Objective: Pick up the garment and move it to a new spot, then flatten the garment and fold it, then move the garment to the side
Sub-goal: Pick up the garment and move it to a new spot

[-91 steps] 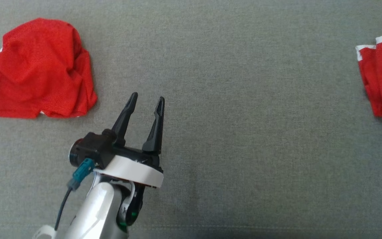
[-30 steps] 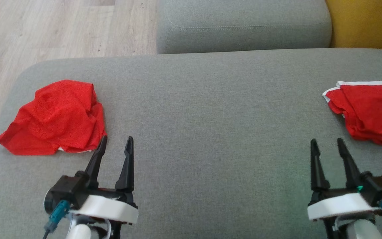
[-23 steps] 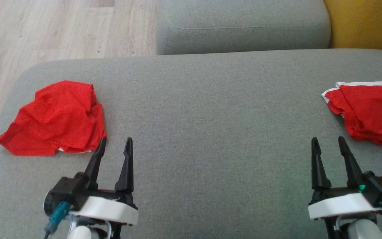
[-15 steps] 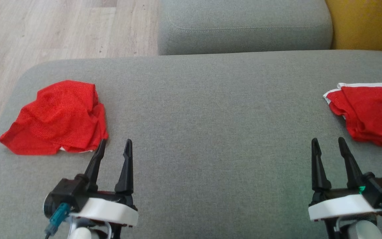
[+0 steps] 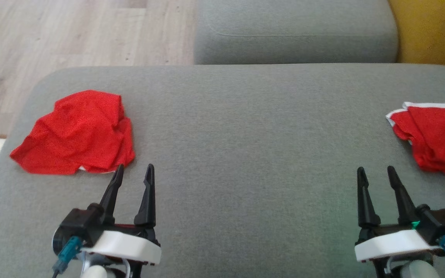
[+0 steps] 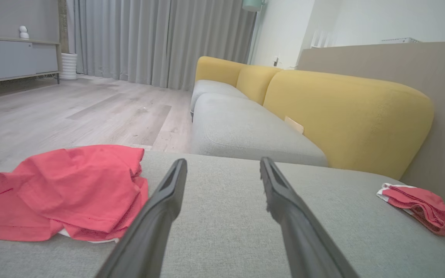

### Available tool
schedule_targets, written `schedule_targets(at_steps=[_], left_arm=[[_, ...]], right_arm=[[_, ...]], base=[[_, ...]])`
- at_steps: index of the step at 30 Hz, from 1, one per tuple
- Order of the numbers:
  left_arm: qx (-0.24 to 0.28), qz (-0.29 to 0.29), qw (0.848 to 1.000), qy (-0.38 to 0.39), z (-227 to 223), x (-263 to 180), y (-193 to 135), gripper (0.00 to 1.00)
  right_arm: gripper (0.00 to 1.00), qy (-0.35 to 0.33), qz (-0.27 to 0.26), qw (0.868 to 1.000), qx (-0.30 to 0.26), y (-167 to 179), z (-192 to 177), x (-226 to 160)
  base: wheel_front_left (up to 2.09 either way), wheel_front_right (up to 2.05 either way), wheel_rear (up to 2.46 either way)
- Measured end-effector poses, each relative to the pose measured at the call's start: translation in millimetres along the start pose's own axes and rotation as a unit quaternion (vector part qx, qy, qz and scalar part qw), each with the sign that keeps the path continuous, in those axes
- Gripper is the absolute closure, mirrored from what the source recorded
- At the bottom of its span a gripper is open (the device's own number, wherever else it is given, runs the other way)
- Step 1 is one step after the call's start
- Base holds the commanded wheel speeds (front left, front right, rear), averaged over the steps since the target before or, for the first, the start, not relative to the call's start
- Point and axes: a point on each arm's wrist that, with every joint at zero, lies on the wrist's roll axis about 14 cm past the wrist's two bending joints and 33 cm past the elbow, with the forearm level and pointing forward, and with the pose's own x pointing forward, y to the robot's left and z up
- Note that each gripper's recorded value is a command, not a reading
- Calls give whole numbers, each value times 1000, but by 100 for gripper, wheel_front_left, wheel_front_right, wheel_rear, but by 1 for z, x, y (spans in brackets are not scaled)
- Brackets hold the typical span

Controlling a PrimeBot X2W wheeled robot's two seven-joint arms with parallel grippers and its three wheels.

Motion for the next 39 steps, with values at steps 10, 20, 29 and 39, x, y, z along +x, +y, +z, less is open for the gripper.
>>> schedule_targets(at_steps=[10, 20, 29, 39], left_arm=[[-2, 84, 996, -23, 16, -25, 45, 0], [7, 157, 986, -47, 32, -58, 86, 0], [10, 182, 982, -48, 34, -71, 98, 0], [25, 180, 983, -24, 23, -61, 100, 0]], right_arm=[[0, 19, 94, 995, 12, 61, -12, 16], [0, 35, 172, 984, 24, 114, -21, 25], [0, 41, 193, 980, 27, 128, -24, 28], [0, 59, 182, 981, 31, 120, -39, 33]], base=[[0, 0, 0], [0, 0, 0], [0, 0, 0], [0, 0, 0]])
